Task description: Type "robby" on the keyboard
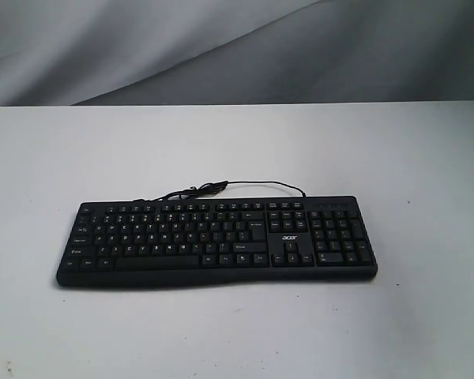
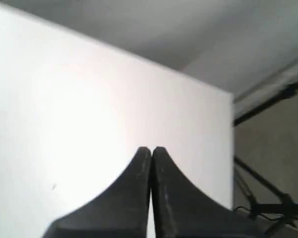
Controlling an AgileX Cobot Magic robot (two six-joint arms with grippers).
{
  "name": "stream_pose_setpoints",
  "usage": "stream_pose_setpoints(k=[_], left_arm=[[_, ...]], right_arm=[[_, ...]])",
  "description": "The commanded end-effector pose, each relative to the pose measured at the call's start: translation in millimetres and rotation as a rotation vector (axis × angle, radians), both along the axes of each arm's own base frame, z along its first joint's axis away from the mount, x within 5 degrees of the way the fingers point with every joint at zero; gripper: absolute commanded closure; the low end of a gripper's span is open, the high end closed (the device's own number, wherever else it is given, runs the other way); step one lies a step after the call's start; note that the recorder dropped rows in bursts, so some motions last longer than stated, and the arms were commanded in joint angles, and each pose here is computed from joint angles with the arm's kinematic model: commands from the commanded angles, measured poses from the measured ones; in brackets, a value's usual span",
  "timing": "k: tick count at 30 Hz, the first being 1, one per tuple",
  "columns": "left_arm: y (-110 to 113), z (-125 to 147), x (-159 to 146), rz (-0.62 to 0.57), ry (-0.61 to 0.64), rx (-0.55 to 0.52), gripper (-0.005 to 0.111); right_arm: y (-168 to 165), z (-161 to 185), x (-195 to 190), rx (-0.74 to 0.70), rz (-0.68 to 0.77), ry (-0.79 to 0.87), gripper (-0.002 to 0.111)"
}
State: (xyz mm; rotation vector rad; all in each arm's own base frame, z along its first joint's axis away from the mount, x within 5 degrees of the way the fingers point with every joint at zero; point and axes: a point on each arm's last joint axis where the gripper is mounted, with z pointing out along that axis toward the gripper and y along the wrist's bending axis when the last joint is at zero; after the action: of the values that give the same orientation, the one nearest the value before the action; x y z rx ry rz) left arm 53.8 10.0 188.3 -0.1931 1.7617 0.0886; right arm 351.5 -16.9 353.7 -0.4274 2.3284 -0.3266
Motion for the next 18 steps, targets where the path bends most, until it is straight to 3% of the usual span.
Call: stream_pose_setpoints(k=[1, 5, 9, 18], left_arm=[[0, -1, 0, 0.002, -0.005, -0.011, 0.106], [0, -1, 0, 0.002, -0.005, -0.011, 0.106], [0, -1, 0, 0.002, -0.005, -0.011, 0.106], [0, -1, 0, 0.002, -0.005, -0.011, 0.106]], right_arm=[[32, -70, 29, 0.049, 0.298, 0.249, 0.108], [80, -118, 45, 0.099, 0.472, 0.323, 0.108], [147, -138, 44, 0.116, 0.652, 0.281, 0.108], [306, -122, 23, 0.135, 0.996, 0.265, 0.108]])
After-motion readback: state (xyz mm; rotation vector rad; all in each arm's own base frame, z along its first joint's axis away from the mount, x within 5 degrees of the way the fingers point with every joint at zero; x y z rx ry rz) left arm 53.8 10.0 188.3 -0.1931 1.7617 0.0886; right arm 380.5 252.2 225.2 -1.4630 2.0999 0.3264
